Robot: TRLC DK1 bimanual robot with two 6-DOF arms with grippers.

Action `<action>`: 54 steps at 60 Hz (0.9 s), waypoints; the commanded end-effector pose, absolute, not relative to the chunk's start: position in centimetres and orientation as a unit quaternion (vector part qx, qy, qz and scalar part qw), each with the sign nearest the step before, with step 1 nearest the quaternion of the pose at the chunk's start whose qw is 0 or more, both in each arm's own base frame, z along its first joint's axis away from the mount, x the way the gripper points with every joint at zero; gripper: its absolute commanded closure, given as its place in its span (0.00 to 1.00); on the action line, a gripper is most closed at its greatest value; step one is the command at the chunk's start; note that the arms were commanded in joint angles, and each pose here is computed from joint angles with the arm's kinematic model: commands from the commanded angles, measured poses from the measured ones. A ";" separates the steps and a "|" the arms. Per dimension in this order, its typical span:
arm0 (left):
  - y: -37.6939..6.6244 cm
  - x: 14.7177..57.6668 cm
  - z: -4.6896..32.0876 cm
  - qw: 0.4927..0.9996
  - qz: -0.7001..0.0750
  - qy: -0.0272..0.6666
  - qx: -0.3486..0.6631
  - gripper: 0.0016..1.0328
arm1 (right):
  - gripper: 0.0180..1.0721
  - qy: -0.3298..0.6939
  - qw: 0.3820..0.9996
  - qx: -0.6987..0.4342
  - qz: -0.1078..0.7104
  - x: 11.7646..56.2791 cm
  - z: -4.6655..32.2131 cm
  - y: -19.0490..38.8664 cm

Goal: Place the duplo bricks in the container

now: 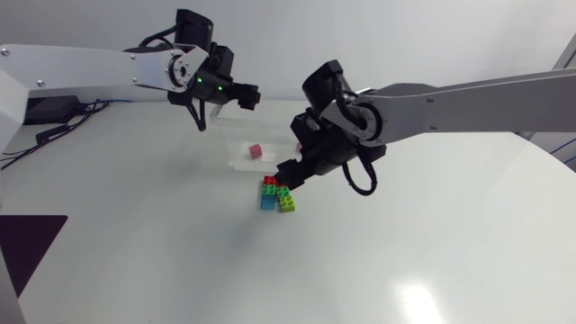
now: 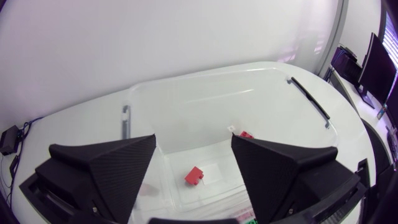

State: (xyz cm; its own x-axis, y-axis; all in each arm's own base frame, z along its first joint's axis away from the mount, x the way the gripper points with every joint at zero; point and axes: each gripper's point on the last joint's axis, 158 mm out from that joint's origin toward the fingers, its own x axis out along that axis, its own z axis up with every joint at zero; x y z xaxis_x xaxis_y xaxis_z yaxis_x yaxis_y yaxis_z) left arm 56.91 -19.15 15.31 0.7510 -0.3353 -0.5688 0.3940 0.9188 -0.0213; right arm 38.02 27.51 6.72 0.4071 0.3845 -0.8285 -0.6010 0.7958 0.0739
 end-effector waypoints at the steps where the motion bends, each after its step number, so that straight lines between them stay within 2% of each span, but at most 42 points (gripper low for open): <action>1: -17.5 55.4 20.0 0.947 -0.181 0.262 0.032 0.08 | 0.28 0.491 0.810 -0.122 0.297 37.5 3.6 28.0; 8: -15.9 52.3 20.9 0.942 -0.177 0.285 0.034 0.08 | 0.28 0.536 0.784 -0.122 0.289 37.2 1.1 28.2; 14: -14.7 49.5 19.6 0.924 -0.185 0.333 0.030 0.08 | 0.28 0.556 0.773 -0.122 0.280 37.3 -0.3 28.4; 34: -13.6 40.9 14.9 0.897 -0.214 0.383 0.056 0.08 | 0.28 0.591 0.753 -0.120 0.264 38.3 -2.7 29.1; 49: -13.3 38.1 11.5 0.873 -0.222 0.428 0.070 0.08 | 0.29 0.617 0.739 -0.116 0.247 38.9 -3.8 28.9; 54: -13.7 37.5 10.6 0.867 -0.227 0.438 0.073 0.08 | 0.46 0.623 0.734 -0.115 0.244 38.9 -4.1 28.9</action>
State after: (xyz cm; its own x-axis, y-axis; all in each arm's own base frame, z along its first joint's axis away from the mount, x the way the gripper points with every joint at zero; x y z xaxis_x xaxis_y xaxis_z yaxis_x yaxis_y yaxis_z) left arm 38.86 -13.20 11.61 0.5457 -0.3185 -0.7751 0.4289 0.9008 -0.0682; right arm 38.98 29.02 -3.18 0.1319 0.2302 -0.9642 -0.5292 0.8388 0.1279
